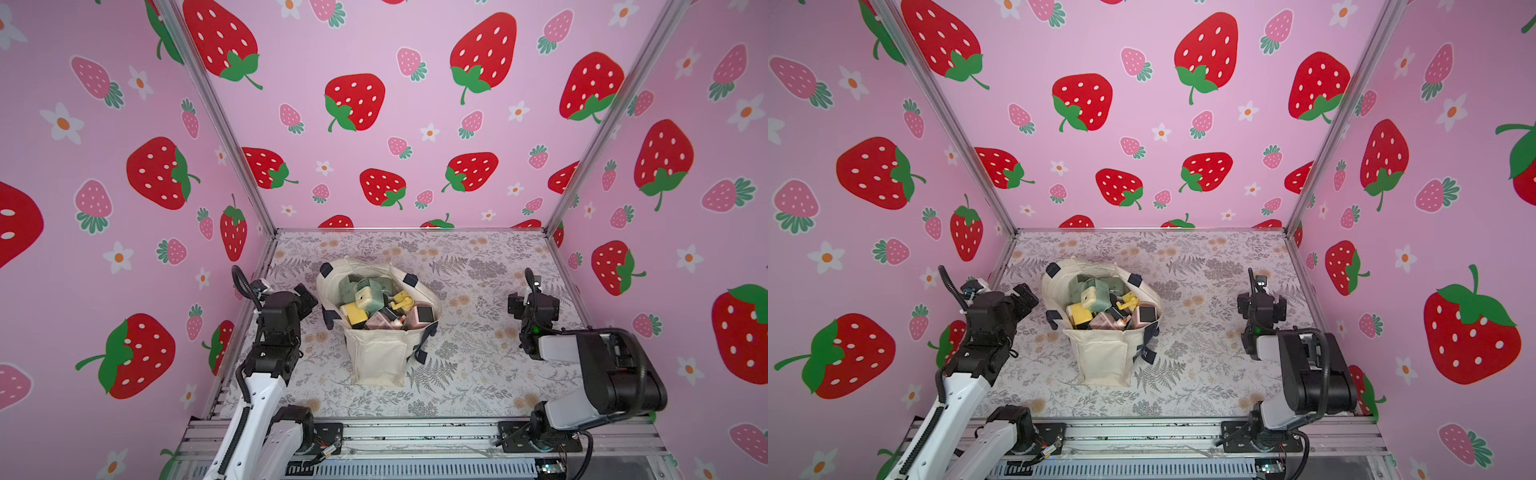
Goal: Take out the pencil sharpeners from the tote bags
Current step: Adjust the canvas bag at the center of the board.
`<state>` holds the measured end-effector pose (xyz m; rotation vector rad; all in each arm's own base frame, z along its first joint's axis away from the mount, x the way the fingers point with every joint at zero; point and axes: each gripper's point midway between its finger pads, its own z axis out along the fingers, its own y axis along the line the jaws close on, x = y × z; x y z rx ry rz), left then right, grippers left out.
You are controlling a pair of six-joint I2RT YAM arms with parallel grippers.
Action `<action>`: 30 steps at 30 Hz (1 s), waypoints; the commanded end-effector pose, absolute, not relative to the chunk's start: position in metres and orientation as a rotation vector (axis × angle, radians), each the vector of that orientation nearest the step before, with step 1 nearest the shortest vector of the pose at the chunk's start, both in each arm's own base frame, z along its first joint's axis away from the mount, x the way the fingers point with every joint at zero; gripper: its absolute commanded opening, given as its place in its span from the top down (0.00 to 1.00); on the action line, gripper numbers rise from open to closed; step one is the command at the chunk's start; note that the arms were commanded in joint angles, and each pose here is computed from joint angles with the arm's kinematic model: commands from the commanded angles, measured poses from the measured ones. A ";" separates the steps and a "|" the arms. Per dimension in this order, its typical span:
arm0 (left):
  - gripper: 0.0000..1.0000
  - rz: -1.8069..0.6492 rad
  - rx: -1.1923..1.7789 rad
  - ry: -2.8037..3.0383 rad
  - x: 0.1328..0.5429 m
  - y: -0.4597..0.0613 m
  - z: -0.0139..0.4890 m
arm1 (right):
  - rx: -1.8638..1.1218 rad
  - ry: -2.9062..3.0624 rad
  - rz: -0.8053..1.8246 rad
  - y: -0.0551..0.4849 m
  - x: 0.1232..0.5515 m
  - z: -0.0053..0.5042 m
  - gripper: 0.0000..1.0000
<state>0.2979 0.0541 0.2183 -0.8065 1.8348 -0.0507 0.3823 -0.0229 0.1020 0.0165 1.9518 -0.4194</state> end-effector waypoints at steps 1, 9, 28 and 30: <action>0.01 0.107 -0.966 1.884 0.283 0.076 0.194 | 0.019 1.795 -0.422 -0.019 0.377 0.190 0.01; 0.02 -0.097 -0.958 1.922 0.280 0.055 0.215 | -0.039 1.694 0.050 0.036 0.354 0.277 0.01; 0.05 -0.454 -0.465 2.232 0.252 -0.028 0.304 | -0.064 2.055 1.022 0.190 0.355 0.252 0.07; 0.06 -0.456 -0.462 2.288 0.254 -0.030 0.286 | -0.186 2.086 1.009 0.216 0.341 0.243 0.07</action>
